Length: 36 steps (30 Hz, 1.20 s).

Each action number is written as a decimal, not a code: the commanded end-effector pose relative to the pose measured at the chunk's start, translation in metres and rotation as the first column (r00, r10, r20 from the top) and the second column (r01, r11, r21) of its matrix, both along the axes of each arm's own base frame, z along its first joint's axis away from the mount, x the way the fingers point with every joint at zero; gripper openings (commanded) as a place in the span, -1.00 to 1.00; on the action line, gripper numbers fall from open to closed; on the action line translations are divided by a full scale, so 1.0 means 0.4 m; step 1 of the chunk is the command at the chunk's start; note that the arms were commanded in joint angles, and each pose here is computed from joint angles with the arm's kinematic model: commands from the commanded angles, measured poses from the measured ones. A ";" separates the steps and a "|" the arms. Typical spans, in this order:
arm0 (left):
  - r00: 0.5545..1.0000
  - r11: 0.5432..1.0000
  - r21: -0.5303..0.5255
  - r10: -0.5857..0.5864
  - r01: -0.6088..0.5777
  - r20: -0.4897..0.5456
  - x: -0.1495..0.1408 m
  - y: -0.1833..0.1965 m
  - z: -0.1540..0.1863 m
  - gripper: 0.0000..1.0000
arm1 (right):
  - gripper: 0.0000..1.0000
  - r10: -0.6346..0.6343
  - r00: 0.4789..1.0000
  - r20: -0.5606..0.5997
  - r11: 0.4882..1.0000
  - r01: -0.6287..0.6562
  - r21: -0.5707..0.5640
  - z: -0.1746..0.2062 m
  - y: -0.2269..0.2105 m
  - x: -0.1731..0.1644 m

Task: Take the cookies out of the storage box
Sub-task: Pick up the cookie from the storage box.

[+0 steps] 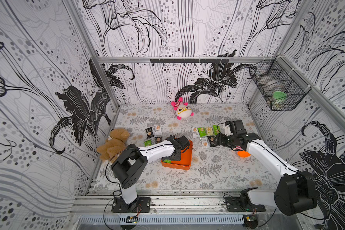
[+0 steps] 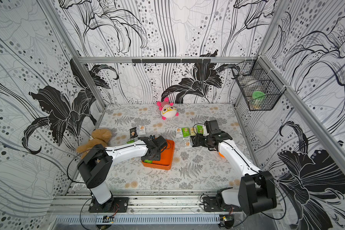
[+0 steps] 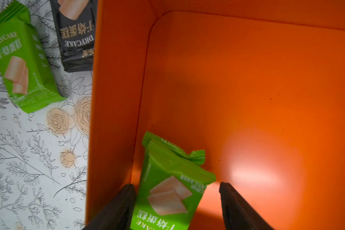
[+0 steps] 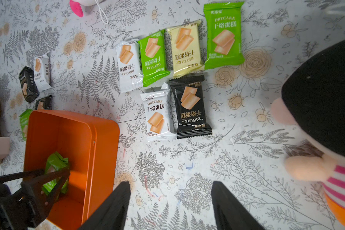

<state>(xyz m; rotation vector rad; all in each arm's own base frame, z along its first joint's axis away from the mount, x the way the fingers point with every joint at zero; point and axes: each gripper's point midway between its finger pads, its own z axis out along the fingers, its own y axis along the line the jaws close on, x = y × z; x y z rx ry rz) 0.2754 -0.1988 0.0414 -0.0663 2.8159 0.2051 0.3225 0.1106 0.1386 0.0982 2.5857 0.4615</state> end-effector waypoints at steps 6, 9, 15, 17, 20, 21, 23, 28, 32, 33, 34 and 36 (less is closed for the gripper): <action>1.000 0.998 -0.067 0.007 -0.005 0.027 0.032 -0.053 0.028 0.41 | 0.41 0.002 1.000 0.023 1.000 -0.001 -0.023 0.022 -0.009 0.016; 0.999 1.000 -0.017 -0.013 0.013 0.032 0.034 -0.037 0.041 0.43 | 0.41 -0.001 1.000 0.020 1.000 0.002 -0.020 0.019 -0.008 0.015; 0.996 0.995 0.041 -0.090 0.090 -0.020 0.016 -0.020 0.018 0.45 | 0.41 -0.008 1.000 0.017 1.000 0.008 -0.016 0.017 -0.010 0.013; 0.994 0.993 0.054 -0.105 0.107 -0.029 0.012 -0.014 0.012 0.46 | 0.41 -0.008 1.000 0.017 1.000 0.008 -0.018 0.018 -0.010 0.012; 0.992 0.989 0.071 -0.124 0.127 -0.035 0.011 -0.007 0.008 0.47 | 0.41 -0.013 1.000 0.021 1.000 0.014 -0.021 0.022 -0.012 0.015; 0.991 0.989 0.077 -0.126 0.129 -0.039 0.010 -0.004 0.003 0.47 | 0.41 -0.015 1.000 0.019 1.000 0.015 -0.021 0.022 -0.012 0.015; 0.990 0.988 0.079 -0.132 0.136 -0.046 0.010 -0.007 -0.005 0.47 | 0.41 -0.018 1.000 0.018 1.000 0.019 -0.019 0.021 -0.012 0.016; 0.987 0.985 0.081 -0.147 0.151 -0.062 0.006 -0.007 -0.030 0.45 | 0.41 -0.028 1.000 0.015 0.999 0.028 -0.015 0.023 -0.012 0.016; 0.986 0.984 0.084 -0.152 0.158 -0.070 0.005 0.002 -0.045 0.44 | 0.41 -0.035 0.999 0.016 0.999 0.035 -0.020 0.024 -0.016 0.016; 0.986 0.984 0.085 -0.151 0.157 -0.071 0.006 0.006 -0.046 0.43 | 0.41 -0.035 0.999 0.017 0.999 0.036 -0.019 0.025 -0.016 0.016; 0.986 0.984 0.086 -0.153 0.159 -0.072 0.006 0.008 -0.048 0.43 | 0.41 -0.036 0.999 0.013 0.999 0.037 -0.020 0.022 -0.016 0.014; 0.986 0.984 0.084 -0.153 0.159 -0.072 0.008 0.008 -0.049 0.42 | 0.41 -0.038 0.999 0.011 0.999 0.038 -0.019 0.020 -0.016 0.014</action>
